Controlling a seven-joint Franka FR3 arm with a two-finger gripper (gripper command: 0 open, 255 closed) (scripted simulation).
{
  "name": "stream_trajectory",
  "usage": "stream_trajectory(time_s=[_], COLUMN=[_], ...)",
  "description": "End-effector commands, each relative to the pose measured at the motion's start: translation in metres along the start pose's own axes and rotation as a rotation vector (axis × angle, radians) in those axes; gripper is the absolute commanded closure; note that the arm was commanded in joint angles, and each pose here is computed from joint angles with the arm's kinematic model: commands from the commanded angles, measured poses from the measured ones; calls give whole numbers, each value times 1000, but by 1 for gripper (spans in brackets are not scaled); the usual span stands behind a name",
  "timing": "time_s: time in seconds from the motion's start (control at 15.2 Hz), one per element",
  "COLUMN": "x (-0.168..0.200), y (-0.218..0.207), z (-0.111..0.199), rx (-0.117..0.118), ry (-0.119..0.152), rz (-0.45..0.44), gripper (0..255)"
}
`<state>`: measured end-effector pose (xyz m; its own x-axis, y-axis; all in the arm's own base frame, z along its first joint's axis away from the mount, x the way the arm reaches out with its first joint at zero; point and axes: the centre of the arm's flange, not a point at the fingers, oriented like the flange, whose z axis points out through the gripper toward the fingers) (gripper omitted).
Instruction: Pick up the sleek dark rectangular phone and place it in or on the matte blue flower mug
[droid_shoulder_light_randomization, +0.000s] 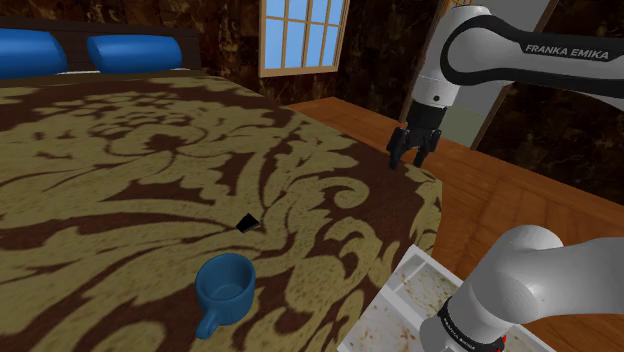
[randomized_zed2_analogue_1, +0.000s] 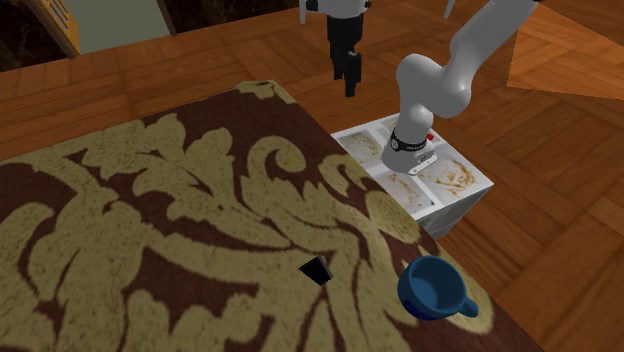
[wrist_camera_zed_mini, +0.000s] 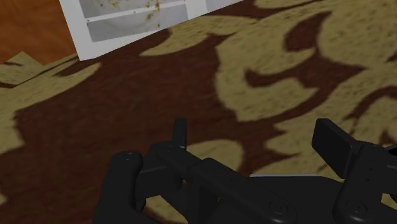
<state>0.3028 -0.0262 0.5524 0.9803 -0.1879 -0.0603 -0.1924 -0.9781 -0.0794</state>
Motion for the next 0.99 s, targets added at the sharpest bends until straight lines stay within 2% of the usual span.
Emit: stream_trajectory(time_s=[0.0,0.92], x=[0,86], y=[0,-148], z=[0,79], rx=[0,-59], ry=[0,33], rz=[0,-196], gripper=[0,0])
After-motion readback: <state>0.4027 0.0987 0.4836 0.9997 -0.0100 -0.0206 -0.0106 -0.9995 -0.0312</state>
